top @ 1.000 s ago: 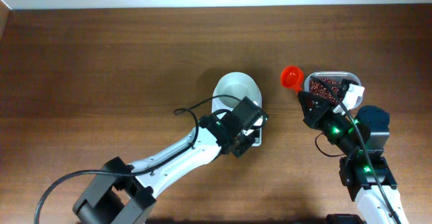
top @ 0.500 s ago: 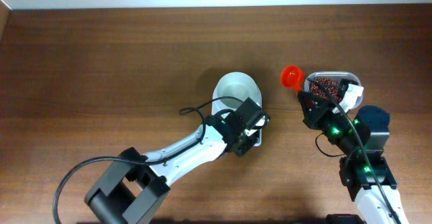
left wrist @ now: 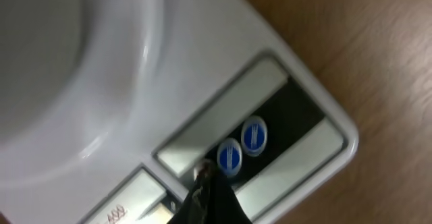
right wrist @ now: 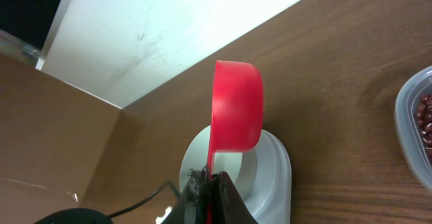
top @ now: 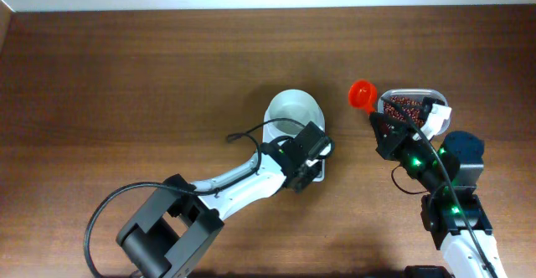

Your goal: Scoop and weigh 50g on scale

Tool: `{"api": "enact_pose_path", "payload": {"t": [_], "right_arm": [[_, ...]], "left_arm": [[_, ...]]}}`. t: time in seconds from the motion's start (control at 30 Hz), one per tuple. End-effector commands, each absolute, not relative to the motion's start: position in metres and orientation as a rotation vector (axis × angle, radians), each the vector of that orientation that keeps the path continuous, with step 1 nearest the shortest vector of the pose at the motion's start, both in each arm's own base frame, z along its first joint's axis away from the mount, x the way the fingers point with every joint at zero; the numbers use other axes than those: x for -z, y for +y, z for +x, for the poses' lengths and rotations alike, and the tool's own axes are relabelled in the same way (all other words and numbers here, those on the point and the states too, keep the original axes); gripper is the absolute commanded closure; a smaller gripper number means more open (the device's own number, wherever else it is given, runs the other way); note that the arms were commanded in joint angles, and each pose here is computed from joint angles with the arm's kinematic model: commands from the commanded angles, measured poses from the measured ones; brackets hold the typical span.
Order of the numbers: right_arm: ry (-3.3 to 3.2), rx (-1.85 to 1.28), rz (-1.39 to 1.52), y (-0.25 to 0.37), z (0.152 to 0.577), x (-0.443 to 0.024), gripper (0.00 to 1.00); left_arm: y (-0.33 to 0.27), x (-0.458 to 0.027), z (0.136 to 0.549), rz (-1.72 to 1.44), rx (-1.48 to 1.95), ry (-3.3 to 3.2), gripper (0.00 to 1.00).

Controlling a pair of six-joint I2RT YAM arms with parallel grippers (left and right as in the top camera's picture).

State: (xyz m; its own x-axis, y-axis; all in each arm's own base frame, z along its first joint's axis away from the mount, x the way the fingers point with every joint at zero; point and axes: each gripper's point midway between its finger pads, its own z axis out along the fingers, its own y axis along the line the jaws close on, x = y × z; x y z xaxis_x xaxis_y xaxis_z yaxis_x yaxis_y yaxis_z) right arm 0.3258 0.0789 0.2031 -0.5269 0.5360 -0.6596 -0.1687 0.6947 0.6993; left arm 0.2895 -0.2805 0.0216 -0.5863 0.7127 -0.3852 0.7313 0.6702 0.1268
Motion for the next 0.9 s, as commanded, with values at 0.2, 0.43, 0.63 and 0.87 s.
{"api": "enact_pose_path", "payload": {"t": [0.2,0.43,0.63,0.87], "right_arm": [[1.914,-0.910,0.262,0.078,0.328,-0.212,0.96],[1.913,-0.907,0.264,0.077,0.328,-0.212,0.96],[1.914,-0.908,0.264,0.078,0.328,-0.212,0.96],[1.914,-0.908,0.264,0.078,0.328,-0.212,0.96]], "left_arm": [[-0.291,-0.027,0.304,1.103,0.074,2.413,1.00],[-0.284,-0.022,0.298,1.123,0.055,2.447,1.00],[-0.284,-0.022,0.297,1.126,0.059,2.451,1.00],[-0.283,-0.020,0.292,1.140,0.067,2.468,1.00]]}}
